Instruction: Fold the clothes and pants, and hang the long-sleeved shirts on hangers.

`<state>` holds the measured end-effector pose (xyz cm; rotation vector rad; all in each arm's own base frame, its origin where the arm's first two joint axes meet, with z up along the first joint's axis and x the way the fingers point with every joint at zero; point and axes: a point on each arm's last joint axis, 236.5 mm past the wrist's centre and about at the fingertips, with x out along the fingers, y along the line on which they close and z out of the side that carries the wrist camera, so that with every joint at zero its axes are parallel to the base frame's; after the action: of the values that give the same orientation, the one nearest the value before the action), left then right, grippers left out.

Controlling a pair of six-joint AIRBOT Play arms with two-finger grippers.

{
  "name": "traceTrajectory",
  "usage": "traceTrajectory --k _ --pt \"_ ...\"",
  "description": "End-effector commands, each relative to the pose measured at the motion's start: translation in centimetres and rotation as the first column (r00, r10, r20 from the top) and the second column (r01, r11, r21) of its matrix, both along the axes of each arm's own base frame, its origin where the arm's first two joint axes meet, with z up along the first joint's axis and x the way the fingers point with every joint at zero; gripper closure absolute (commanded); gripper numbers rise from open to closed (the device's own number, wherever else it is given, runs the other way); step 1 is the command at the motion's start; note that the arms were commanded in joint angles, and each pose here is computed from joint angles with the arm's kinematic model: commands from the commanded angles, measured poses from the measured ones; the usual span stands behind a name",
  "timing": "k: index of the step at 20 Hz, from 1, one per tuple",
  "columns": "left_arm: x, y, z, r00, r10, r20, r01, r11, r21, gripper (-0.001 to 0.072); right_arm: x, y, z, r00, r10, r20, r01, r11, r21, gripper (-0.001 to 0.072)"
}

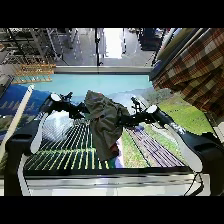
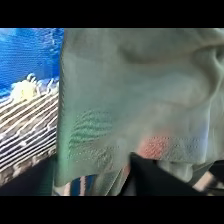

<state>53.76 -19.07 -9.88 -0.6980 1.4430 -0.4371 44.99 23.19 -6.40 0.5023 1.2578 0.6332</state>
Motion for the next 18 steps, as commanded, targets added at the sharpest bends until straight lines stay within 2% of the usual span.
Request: traceTrajectory --k 1,2,3,4,8,9,11,12,14,15,18 --pt "-0.4 -1.8 -0.5 0.997 0.026 -0.073 -0.030 0.998 -0.061 0.0447 -0.3 1.2 -0.7 1.000 0.024 -0.011 -0.024 1.000 -0.003 0.0432" --pt "-0.2 -2.3 -0.2 0.998 0.028 -0.061 -0.033 0.997 -0.075 0.0674 -0.3 1.1 -0.7 1.000 0.026 -0.009 -0.026 1.000 -0.007 0.0652" --pt "0.0 -2.7 0.4 0.999 0.025 -0.047 -0.029 0.995 -0.099 0.0701 -0.3 0.9 -0.7 1.000 0.030 -0.008 -0.030 0.999 -0.018 0.0697" --pt "0.2 -2.9 1.4 0.999 0.026 -0.037 -0.030 0.992 -0.125 0.0703 -0.2 0.3 -0.5 1.000 0.024 -0.016 -0.025 0.998 -0.049 0.0698" --pt "1.1 0.8 11.2 0.990 0.024 0.141 -0.001 0.987 -0.161 0.0704 0.0 -6.7 4.9 0.994 0.076 0.080 -0.046 0.943 -0.330 0.0699" --pt "1.0 2.1 14.9 0.978 0.027 0.207 0.009 0.985 -0.170 0.0704 0.3 -8.0 7.5 0.988 0.070 0.137 -0.016 0.931 -0.365 0.0700" --pt "0.0 4.4 22.8 0.941 0.061 0.334 0.004 0.982 -0.190 0.0704 0.1 -8.8 11.9 0.974 0.047 0.224 0.036 0.935 -0.353 0.0697" --pt "-1.0 5.4 26.2 0.919 0.067 0.388 0.006 0.983 -0.184 0.0703 -0.5 -8.4 12.5 0.977 0.043 0.209 0.030 0.943 -0.331 0.0676" --pt "-3.5 6.5 30.5 0.894 0.048 0.445 0.028 0.986 -0.164 0.0703 -2.1 -6.2 11.7 0.991 0.055 0.123 -0.020 0.964 -0.265 0.0342" --pt "-5.1 6.8 31.6 0.894 0.019 0.447 0.054 0.987 -0.150 0.0703 -2.5 -5.3 10.8 0.994 0.062 0.091 -0.037 0.967 -0.253 0.0299" --pt "-9.2 7.9 32.4 0.908 -0.079 0.412 0.136 0.985 -0.110 0.0702 -3.0 -3.0 6.9 0.995 0.103 0.016 -0.095 0.962 -0.256 0.0257"
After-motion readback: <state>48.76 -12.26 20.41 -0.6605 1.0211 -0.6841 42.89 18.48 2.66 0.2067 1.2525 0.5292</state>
